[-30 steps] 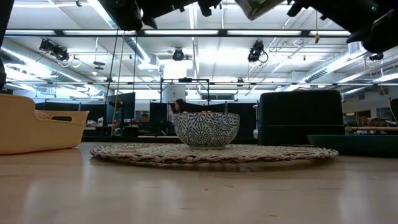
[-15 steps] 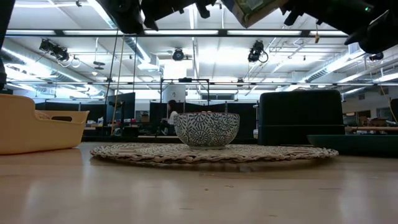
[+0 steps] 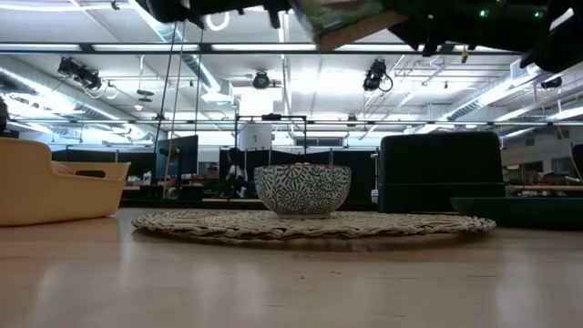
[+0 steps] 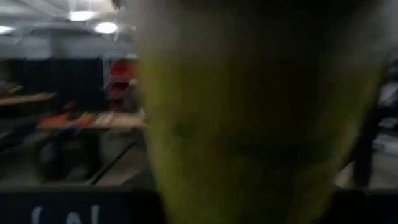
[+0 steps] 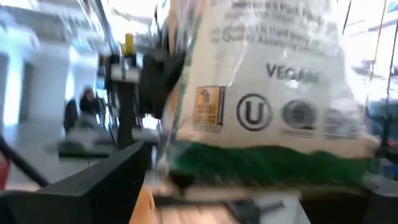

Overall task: Arrange a breakfast setting
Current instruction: Pour the cereal from the yellow cereal box into the red bowl on the brown table mat

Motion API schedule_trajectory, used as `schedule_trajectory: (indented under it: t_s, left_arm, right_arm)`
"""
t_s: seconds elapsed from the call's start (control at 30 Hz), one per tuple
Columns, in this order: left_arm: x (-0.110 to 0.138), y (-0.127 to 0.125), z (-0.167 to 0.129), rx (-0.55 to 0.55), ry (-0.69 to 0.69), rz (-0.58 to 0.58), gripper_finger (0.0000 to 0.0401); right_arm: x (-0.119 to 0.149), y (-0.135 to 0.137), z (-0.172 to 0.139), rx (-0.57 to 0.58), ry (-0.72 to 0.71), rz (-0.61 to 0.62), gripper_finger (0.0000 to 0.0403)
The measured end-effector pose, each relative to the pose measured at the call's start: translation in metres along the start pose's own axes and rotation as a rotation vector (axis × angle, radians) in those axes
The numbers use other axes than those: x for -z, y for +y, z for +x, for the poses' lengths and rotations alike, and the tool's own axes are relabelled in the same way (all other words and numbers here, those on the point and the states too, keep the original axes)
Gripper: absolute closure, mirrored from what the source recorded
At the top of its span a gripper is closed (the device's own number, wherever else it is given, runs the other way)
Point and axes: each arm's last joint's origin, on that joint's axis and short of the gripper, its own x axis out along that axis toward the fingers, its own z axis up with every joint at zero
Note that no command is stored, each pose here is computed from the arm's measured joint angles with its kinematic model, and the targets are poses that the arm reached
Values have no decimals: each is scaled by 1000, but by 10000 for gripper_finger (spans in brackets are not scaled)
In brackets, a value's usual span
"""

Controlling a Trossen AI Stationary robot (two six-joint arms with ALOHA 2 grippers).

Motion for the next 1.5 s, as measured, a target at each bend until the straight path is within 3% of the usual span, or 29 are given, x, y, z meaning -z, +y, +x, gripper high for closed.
schedule_trajectory:
  t_s: [0.13, 0.33, 0.63, 0.93, 1.13, 1.5]
  left_arm:
    - [-16, 1, -20, -155, 120, 53, 259]
    - [-19, -1, -45, -255, 157, 77, 260]
    - [25, -4, -79, -459, 253, 47, 272]
    - [94, -13, -126, -647, 203, -12, 382]
    - [110, -19, -152, -924, 203, 81, 386]
    - [122, -24, -166, -1325, 315, 217, 386]
  right_arm:
    - [5, 2, -4, 35, 108, -25, 21]
    - [1, 1, -7, 57, 106, -46, 25]
    - [-1, 2, -8, 51, 100, -17, 25]
    - [-2, 7, -9, 26, 98, -9, 25]
    - [0, 7, -9, 21, 117, -15, 25]
    - [9, 10, -6, 15, 162, 6, 25]
